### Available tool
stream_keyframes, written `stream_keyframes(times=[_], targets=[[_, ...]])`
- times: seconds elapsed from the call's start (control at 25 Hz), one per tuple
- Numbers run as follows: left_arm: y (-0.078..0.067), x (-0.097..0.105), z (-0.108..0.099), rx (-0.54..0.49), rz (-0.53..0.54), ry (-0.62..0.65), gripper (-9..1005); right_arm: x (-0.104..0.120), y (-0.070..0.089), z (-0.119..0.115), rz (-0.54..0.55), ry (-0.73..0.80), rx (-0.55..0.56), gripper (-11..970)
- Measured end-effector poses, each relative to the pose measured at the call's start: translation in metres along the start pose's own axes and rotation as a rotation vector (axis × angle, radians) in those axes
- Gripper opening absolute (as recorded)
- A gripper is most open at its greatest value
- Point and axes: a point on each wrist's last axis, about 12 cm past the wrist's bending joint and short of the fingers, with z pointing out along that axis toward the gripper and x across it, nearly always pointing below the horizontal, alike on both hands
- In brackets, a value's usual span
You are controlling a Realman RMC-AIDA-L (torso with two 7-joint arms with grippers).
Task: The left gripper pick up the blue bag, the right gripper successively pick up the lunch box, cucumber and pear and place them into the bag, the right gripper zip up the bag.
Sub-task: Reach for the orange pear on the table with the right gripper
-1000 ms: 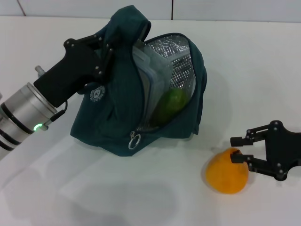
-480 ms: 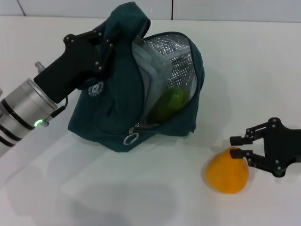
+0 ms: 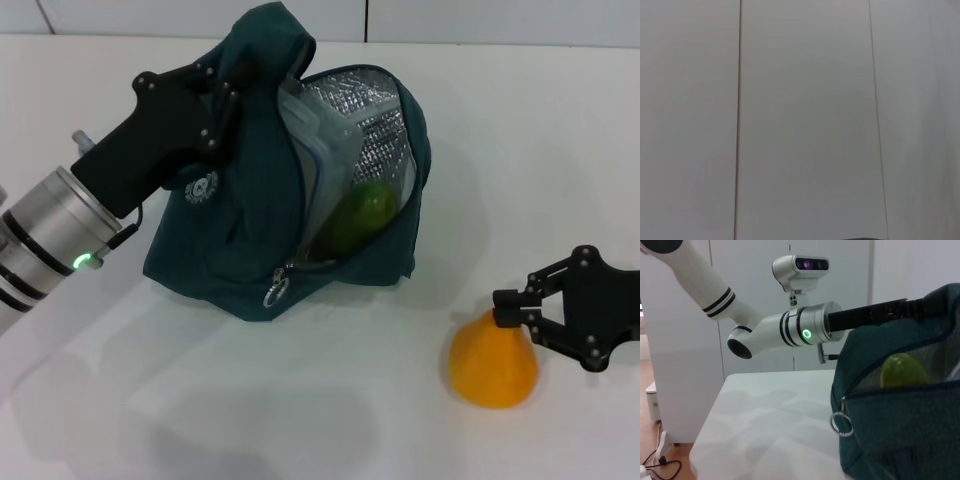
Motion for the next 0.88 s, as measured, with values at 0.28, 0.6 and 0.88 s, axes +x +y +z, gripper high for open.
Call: stream_keyframes(times=[0.28,0.6,0.88], targets=[[0.000,0.001,-0.001,-0.002,0.009,0.005,62,-0.008,-0.002,-0.017,-0.001,-0.081,0.039,93],[-0.002,0.002,-0.003,0.006,0.008,0.011,62,-0.019,-0.001,-0.029,-0.053,-0.185,0.079,105],[-0.004,0.003,-0.003,0.020,0.003,0.018,63,-0.021,-0.002,-0.026,-0.060,-0.202,0.089,115]])
